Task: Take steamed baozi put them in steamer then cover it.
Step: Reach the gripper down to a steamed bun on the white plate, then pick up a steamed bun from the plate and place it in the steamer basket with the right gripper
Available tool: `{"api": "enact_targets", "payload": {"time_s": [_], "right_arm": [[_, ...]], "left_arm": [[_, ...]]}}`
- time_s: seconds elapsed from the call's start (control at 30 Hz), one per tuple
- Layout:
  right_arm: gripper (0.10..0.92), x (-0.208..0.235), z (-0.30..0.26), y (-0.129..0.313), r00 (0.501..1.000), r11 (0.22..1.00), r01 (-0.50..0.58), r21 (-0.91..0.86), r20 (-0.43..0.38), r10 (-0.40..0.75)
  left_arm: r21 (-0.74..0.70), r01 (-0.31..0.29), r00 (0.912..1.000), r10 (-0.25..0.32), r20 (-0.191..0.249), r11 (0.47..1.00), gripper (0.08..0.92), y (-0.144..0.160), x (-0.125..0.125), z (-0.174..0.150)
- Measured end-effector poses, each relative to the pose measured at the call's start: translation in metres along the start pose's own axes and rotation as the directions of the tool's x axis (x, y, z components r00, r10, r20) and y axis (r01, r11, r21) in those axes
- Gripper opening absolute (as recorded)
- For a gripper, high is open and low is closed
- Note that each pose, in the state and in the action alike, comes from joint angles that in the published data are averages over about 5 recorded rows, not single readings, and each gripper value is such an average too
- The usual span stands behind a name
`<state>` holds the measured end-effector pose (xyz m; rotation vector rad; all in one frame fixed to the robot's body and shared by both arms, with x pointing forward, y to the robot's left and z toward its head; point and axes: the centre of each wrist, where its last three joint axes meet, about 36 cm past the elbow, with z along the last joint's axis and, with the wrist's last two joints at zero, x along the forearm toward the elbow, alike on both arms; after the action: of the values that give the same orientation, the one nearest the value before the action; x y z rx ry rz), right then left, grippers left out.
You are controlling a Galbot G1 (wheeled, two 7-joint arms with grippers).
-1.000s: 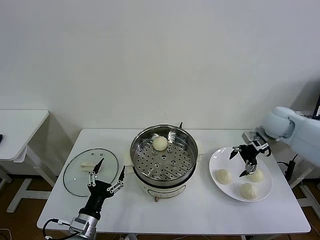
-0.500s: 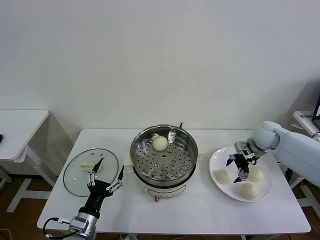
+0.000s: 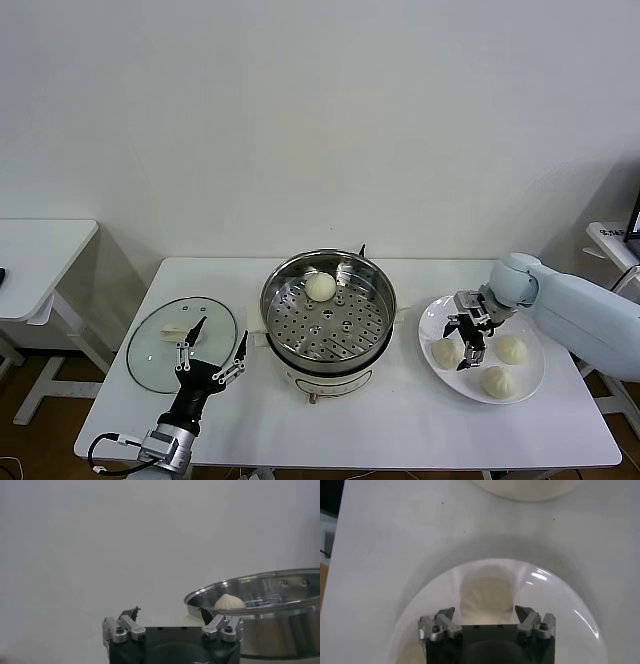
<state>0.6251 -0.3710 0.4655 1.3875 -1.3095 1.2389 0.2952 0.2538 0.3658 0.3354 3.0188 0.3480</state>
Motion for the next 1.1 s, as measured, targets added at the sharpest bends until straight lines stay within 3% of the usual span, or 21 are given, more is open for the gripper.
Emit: {"api": "enact_targets", "payload": {"time_s": [0.17, 0.43, 0.67, 0.87, 1.1], "right_arm": [[0.807, -0.006, -0.002, 0.000, 1.000, 1.000, 0.001, 0.000, -0.002, -0.001], [0.667, -0.006, -0.001, 0.000, 1.000, 1.000, -0.008, -0.001, -0.004, 0.008], [0.661, 0.003, 0.002, 0.002, 1.000, 1.000, -0.010, -0.001, 0.000, 0.010], [0.668, 0.033, 0.005, 0.004, 1.000, 1.000, -0.016, -0.008, 0.007, 0.016], [0.662, 0.099, -0.006, 0.005, 0.999, 0.999, -0.041, -0.005, 0.020, 0.041]], "left_arm": [[0.001, 0.000, 1.0000, 0.000, 0.000, 1.000, 0.823, 0.000, 0.000, 0.001], [0.002, 0.001, 1.0000, -0.001, 0.000, 1.000, 0.823, -0.001, 0.000, 0.001], [0.005, 0.001, 1.0000, -0.001, 0.005, 1.000, 0.823, -0.002, 0.000, 0.000], [0.005, 0.002, 1.0000, -0.002, 0.008, 1.000, 0.823, -0.003, 0.000, -0.002], [0.004, 0.002, 0.9999, -0.002, 0.013, 1.000, 0.823, -0.004, 0.000, -0.004]]}}
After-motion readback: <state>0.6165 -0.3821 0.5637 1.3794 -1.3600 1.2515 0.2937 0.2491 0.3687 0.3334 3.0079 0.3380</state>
